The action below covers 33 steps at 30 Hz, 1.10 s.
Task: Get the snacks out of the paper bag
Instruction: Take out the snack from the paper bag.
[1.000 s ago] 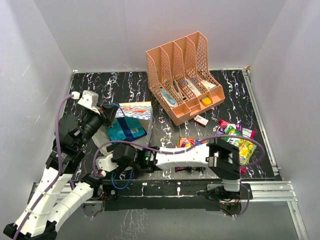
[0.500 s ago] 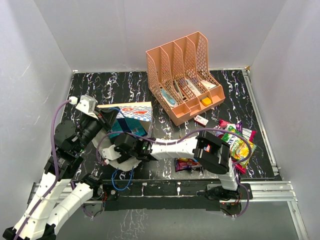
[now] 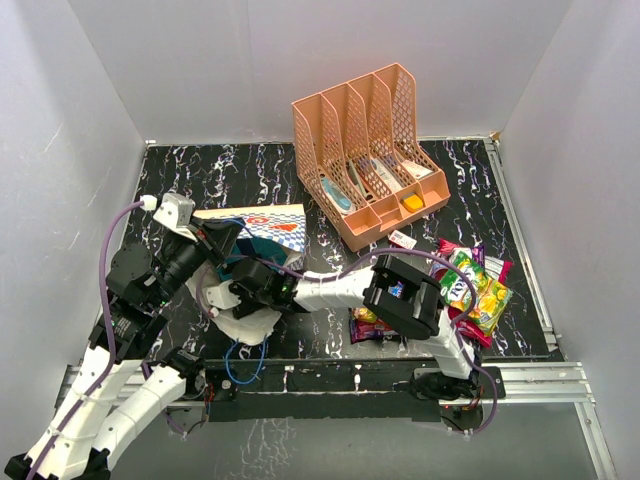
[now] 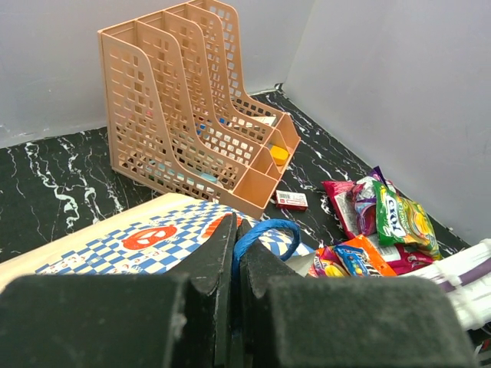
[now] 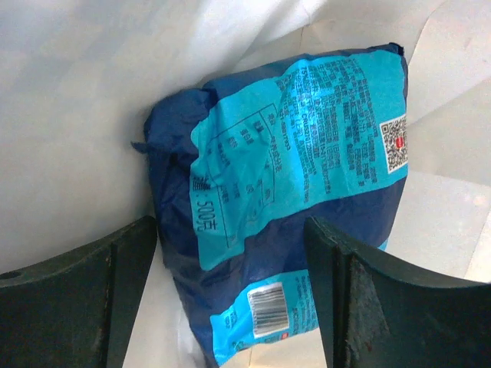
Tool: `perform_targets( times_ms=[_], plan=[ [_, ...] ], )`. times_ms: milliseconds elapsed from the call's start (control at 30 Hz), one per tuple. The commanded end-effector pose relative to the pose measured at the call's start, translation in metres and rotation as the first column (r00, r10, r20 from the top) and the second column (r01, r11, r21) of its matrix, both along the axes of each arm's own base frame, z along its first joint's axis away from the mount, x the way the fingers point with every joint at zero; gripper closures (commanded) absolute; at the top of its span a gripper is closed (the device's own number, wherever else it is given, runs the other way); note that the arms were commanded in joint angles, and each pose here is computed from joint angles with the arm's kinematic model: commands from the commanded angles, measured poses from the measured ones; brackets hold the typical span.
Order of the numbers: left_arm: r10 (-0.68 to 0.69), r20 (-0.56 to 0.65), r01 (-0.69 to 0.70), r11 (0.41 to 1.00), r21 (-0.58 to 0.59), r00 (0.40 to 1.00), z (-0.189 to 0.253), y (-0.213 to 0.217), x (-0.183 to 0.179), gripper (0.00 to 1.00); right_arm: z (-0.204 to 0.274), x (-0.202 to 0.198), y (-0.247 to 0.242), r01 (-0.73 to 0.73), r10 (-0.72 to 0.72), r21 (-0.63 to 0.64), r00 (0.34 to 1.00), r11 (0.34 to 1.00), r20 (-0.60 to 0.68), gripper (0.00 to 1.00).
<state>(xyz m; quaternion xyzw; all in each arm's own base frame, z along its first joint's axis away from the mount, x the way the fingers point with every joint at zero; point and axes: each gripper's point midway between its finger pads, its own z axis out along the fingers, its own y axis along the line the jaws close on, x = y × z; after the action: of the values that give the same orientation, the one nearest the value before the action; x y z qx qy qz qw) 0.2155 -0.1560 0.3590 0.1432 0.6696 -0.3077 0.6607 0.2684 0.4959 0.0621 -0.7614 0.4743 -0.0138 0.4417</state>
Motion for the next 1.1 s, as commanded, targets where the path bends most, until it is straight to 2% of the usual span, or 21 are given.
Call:
perform_targets(
  times_ms=[0,100,167,267,600,767,1067],
  plan=[
    [-0.032,0.040,0.033,0.999,-0.033,0.999,0.015,-0.004,-0.007,1.00,0.028,0.019,0.025,-0.005,-0.003,0.126,0.998,0.992,0.062,0.18],
    [-0.034,0.043,0.036,0.999,-0.035,0.998,0.017,-0.004,-0.008,1.00,0.024,0.033,0.025,0.042,-0.055,0.135,0.994,0.990,0.096,0.20],
    [-0.032,0.047,0.033,0.999,-0.037,0.998,0.019,-0.003,-0.008,1.00,0.021,0.043,0.022,0.075,-0.095,0.140,0.985,0.987,0.143,0.26],
    [-0.030,0.045,0.031,0.999,-0.031,0.999,0.018,-0.003,-0.008,1.00,0.023,0.055,0.019,0.112,-0.143,0.164,0.971,0.980,0.192,0.51],
    [0.033,0.018,-0.033,0.999,-0.016,0.999,0.011,0.006,-0.001,1.00,0.069,0.056,0.022,0.102,-0.148,0.240,0.972,0.965,0.183,0.92],
    [0.096,-0.004,-0.096,0.995,-0.014,0.995,0.008,0.014,0.007,1.00,0.109,0.043,0.020,0.085,-0.134,0.333,0.983,0.939,0.128,0.92],
    [0.119,-0.020,-0.119,0.993,-0.010,0.993,0.011,0.013,0.016,1.00,0.162,0.005,0.022,0.023,-0.025,0.467,1.000,0.884,-0.002,0.92]
  ],
)
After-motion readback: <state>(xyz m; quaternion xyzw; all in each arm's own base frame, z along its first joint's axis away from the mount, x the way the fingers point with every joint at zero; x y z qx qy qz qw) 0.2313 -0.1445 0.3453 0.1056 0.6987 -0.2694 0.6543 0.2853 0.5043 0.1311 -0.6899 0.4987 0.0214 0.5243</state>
